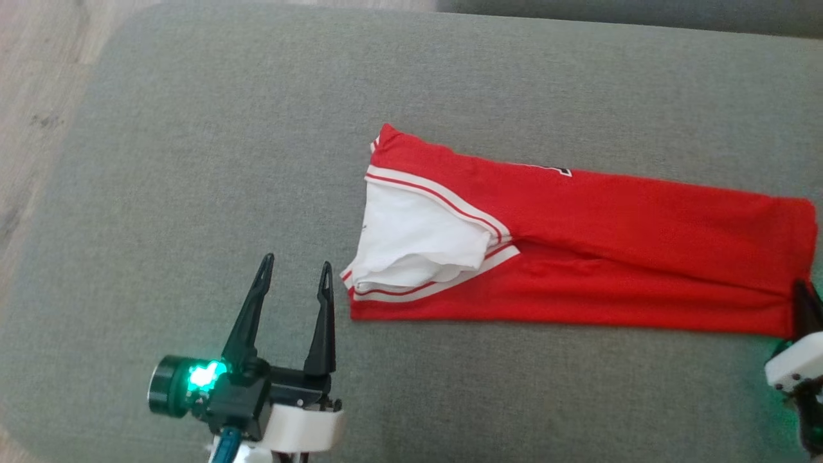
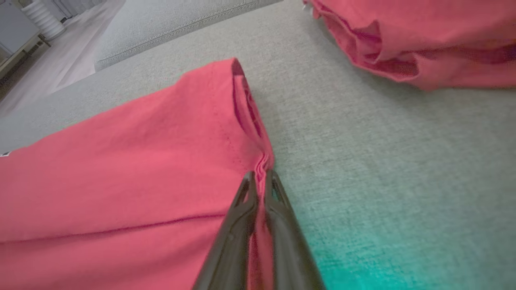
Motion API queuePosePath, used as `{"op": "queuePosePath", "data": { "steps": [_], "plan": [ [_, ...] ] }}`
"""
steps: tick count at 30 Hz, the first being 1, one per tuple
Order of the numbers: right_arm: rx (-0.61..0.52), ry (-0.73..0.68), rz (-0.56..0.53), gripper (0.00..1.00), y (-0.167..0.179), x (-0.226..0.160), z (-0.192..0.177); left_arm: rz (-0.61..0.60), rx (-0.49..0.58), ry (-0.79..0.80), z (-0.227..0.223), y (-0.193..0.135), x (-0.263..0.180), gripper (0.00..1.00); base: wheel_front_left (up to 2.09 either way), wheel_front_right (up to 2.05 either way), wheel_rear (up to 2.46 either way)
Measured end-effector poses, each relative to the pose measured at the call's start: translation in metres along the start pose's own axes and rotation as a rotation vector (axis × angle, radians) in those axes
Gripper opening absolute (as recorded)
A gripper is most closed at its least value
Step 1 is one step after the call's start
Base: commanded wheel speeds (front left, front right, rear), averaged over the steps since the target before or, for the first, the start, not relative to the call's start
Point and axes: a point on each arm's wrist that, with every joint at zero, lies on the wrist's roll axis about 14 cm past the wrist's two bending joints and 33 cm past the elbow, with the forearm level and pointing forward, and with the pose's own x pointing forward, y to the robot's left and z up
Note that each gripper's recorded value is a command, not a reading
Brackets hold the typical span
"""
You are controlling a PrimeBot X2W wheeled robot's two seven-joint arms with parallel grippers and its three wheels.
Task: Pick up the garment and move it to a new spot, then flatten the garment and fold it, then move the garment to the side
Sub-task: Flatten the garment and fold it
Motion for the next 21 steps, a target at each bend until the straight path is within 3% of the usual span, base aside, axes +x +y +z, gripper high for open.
{"op": "queuePosePath", "data": {
  "steps": [4,8,12,16,21],
  "plan": [
    [-0.018,-0.038,-0.047,0.0,-0.024,-0.007,0.016,-0.016,0.03,-0.016,0.003,-0.002,0.004,1.0,0.0,0.0,0.0],
    [-0.071,-0.105,-0.118,0.0,-0.061,-0.02,0.055,-0.041,0.044,-0.015,0.001,-0.007,0.006,1.0,0.0,0.0,0.0],
    [-0.098,-0.159,-0.126,0.0,-0.066,-0.029,0.084,-0.057,0.048,-0.006,-0.002,-0.011,0.005,1.0,0.0,0.0,0.0],
    [-0.029,-0.219,-0.024,0.0,-0.031,-0.037,0.113,-0.073,0.052,-0.003,-0.004,-0.015,0.005,1.0,0.0,0.0,0.0],
    [0.069,-0.255,0.194,0.0,0.049,-0.05,0.131,-0.08,0.042,0.007,-0.007,-0.016,0.006,1.0,0.0,0.0,0.0]
  ]
}}
